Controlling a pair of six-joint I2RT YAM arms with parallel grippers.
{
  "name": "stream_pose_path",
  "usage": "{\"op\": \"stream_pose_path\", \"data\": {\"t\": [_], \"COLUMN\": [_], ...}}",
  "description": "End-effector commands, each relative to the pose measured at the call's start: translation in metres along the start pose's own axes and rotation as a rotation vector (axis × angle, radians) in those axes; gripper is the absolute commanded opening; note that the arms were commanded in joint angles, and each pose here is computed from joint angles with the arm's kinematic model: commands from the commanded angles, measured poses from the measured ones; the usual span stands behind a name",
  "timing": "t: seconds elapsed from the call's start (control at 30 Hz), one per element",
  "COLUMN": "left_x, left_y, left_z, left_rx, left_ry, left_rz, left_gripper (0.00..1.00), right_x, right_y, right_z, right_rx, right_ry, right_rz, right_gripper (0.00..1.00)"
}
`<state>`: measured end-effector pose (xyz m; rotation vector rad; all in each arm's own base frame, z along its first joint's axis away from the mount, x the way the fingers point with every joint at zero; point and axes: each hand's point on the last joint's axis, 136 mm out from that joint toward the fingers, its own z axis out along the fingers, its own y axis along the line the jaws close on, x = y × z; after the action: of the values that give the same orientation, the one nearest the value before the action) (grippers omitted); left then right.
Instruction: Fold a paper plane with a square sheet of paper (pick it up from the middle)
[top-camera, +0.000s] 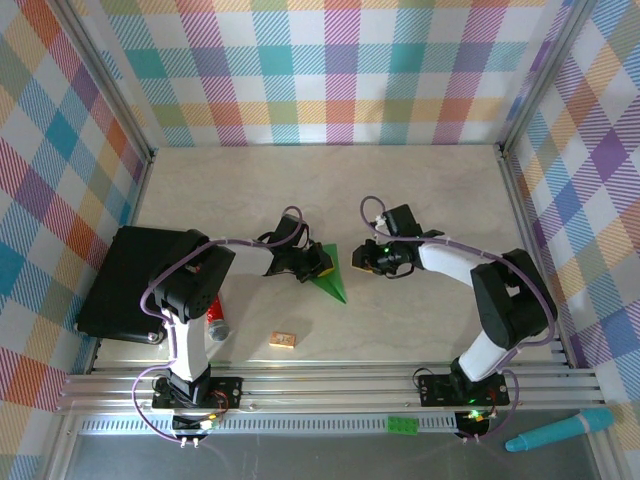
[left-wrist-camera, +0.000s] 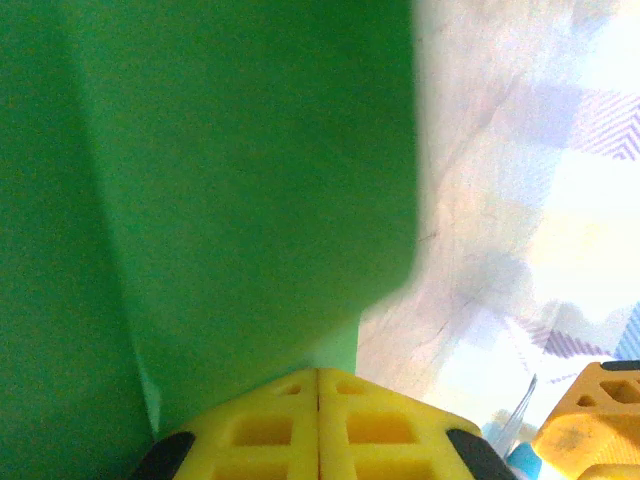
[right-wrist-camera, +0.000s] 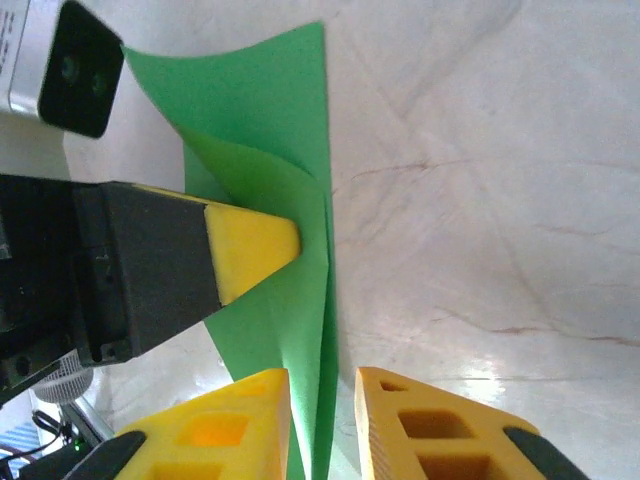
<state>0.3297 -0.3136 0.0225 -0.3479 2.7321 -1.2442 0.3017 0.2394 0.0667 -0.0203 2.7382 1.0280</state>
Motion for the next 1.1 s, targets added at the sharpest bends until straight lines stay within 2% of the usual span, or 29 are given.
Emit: {"op": "stream_pose_path", "data": {"t": [0.0,0.2,0.47,1.07], "left_x": [-0.005,-0.014,-0.009,0.003], "left_y": [0.017,0.005,0.004,0.017], "left_z": [0.011,0.021,0.026,0.025], "left_rx": [-0.034,-0.012,0.006,-0.030], "left_ry": [-0.068,-0.134,-0.111,-0.071], "left_rz": [-0.077,-0.107,-0.106,-0.097], "left_gripper": [0.07,0.08,0.08,0.09], "right_x": [-0.001,-0.002,0.012,0.039], "right_y": [-0.002,0.015,0.024,0.008], "right_z": [-0.005,-0.006,0.006,0.038], "right_rx": [-0.014,-0.114,-0.186,-0.153], "right_ry": [-0.013,0.040,0.145,0.258], "right_rz": [0.013,-0.012,-0.002,0.074], "right_gripper": [0.26,0.25,0.20,0.15]}}
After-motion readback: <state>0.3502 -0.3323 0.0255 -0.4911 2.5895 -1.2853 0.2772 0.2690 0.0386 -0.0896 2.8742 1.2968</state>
